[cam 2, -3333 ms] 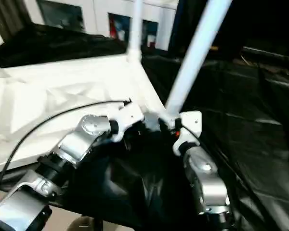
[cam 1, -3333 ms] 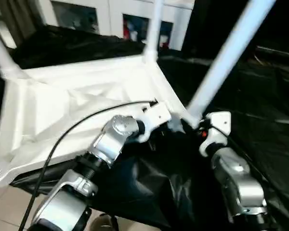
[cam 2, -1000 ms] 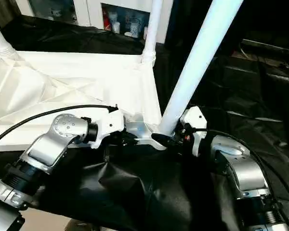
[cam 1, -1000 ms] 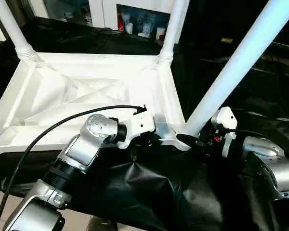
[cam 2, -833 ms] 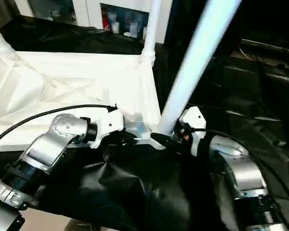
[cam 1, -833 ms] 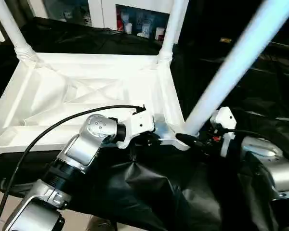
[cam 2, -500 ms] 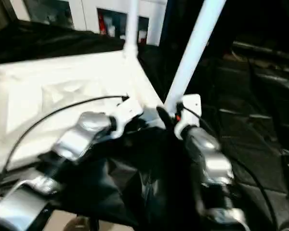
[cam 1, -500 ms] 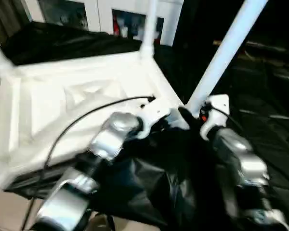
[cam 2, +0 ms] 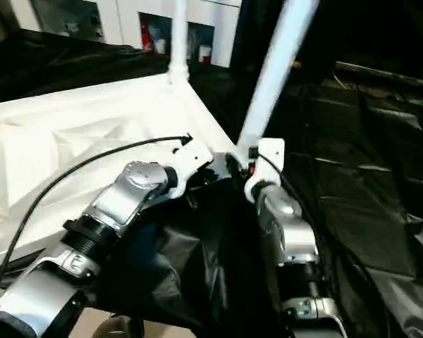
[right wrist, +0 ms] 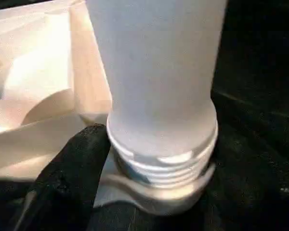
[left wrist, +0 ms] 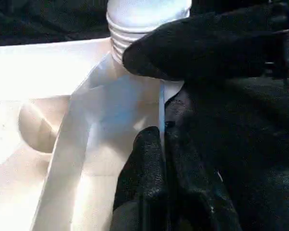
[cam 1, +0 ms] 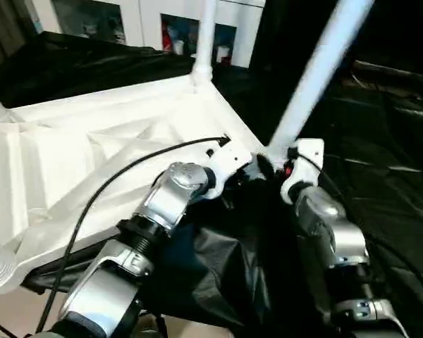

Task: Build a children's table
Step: Rotate leg to tighten

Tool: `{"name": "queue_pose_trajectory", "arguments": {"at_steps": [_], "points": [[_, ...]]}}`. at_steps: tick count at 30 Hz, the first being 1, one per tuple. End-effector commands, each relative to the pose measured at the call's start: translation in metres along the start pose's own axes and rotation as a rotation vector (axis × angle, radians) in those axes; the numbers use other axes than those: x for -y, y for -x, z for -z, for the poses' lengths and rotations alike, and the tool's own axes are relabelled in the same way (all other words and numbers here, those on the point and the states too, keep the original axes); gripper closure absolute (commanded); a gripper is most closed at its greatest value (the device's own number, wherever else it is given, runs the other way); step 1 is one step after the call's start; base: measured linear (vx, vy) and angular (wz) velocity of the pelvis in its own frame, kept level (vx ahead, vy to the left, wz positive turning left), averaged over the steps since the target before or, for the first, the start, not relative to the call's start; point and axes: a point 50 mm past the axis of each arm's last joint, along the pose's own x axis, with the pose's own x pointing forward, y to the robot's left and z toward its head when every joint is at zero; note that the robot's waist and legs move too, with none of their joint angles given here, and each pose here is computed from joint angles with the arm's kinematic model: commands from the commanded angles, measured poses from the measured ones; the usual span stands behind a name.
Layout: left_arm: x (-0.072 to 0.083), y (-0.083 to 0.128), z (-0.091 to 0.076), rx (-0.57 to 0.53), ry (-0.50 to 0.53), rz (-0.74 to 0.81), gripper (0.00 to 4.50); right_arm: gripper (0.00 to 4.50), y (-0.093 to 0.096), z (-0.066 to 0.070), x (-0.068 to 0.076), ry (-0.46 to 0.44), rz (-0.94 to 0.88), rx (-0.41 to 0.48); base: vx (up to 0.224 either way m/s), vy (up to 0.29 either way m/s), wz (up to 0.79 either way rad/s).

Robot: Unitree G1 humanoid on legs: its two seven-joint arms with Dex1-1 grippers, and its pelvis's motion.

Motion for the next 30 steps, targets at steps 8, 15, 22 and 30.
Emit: {"name": "queue_pose_trajectory", "arguments": {"at_steps": [8,15,22,30], "points": [[0.005,0.016,0.009,0.055,-0.061,0.189,4.5,0.67,0.042,-0.021,0.022,0.247,-0.355,-0.043,0.0,0.0,0.0],[0.017,0.036,0.014,0.09,-0.117,0.42,4.5,0.67,0.065,-0.023,0.035,0.344,-0.514,-0.131,0.0,0.0,0.0],[0.018,0.045,0.017,0.089,-0.115,0.475,4.5,0.67,0.067,-0.023,0.033,0.347,-0.568,-0.156,0.0,0.0,0.0],[0.016,0.048,0.018,0.083,-0.116,0.472,4.5,0.96,0.065,-0.021,0.024,0.318,-0.634,-0.148,0.0,0.0,0.0]]}}
